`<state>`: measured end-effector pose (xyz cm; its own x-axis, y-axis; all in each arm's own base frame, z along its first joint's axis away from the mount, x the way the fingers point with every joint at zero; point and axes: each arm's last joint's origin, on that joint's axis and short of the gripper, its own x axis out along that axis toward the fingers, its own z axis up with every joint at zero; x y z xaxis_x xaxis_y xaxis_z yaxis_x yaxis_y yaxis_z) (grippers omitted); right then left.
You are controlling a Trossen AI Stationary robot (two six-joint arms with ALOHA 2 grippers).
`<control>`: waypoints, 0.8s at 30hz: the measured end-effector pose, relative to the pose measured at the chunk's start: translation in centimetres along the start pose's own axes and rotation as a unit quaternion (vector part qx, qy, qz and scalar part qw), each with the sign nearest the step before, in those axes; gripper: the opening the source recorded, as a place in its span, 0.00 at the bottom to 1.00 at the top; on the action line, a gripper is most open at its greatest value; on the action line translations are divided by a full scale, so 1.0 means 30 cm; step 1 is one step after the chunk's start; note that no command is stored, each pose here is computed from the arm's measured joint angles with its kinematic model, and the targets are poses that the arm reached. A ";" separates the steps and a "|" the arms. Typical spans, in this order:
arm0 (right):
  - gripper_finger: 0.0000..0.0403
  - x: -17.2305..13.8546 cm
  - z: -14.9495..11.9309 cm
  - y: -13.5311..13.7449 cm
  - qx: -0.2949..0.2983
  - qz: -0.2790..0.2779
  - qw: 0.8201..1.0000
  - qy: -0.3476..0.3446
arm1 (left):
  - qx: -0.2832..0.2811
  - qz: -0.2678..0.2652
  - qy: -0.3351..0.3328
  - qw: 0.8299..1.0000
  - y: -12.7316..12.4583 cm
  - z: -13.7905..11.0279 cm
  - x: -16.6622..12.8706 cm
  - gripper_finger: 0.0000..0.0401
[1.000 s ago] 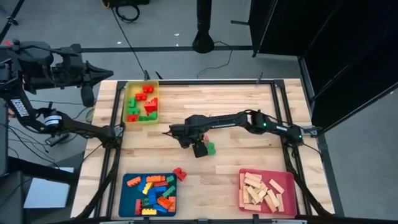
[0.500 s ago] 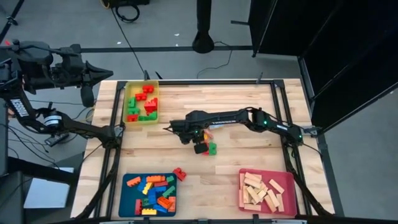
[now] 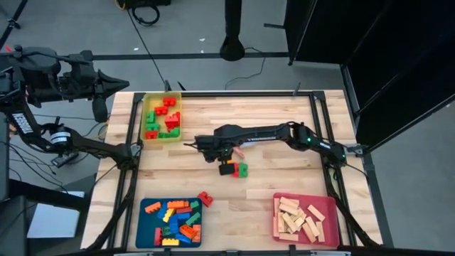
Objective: Sort blocks by size
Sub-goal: Put the yellow game piece into the blue bin
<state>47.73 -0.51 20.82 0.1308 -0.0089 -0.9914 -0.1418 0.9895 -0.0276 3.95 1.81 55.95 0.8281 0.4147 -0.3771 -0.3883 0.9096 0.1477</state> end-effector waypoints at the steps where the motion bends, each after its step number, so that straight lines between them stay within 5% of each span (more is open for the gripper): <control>1: 0.01 -0.017 0.004 0.009 0.000 -0.001 1.000 -0.012 | 0.000 0.000 0.000 1.000 0.000 0.000 0.000 0.01; 11: 0.07 -0.152 0.042 0.064 0.034 -0.033 0.991 -0.127 | 0.001 0.000 0.000 1.000 0.000 0.000 0.000 0.01; 20: 0.68 -0.017 0.002 0.050 0.142 -0.018 0.988 -0.055 | 0.001 0.000 0.000 1.000 0.000 0.000 0.000 0.01; 24: 0.85 0.063 -0.041 0.027 0.187 -0.020 0.982 -0.011 | 0.001 0.000 0.000 1.000 0.000 0.000 0.000 0.01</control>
<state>46.66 0.10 18.77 0.1515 -0.0505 -0.9872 0.2329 0.9724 -0.0140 3.95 1.81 55.95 0.8281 0.4148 -0.3770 -0.3878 0.9096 0.1491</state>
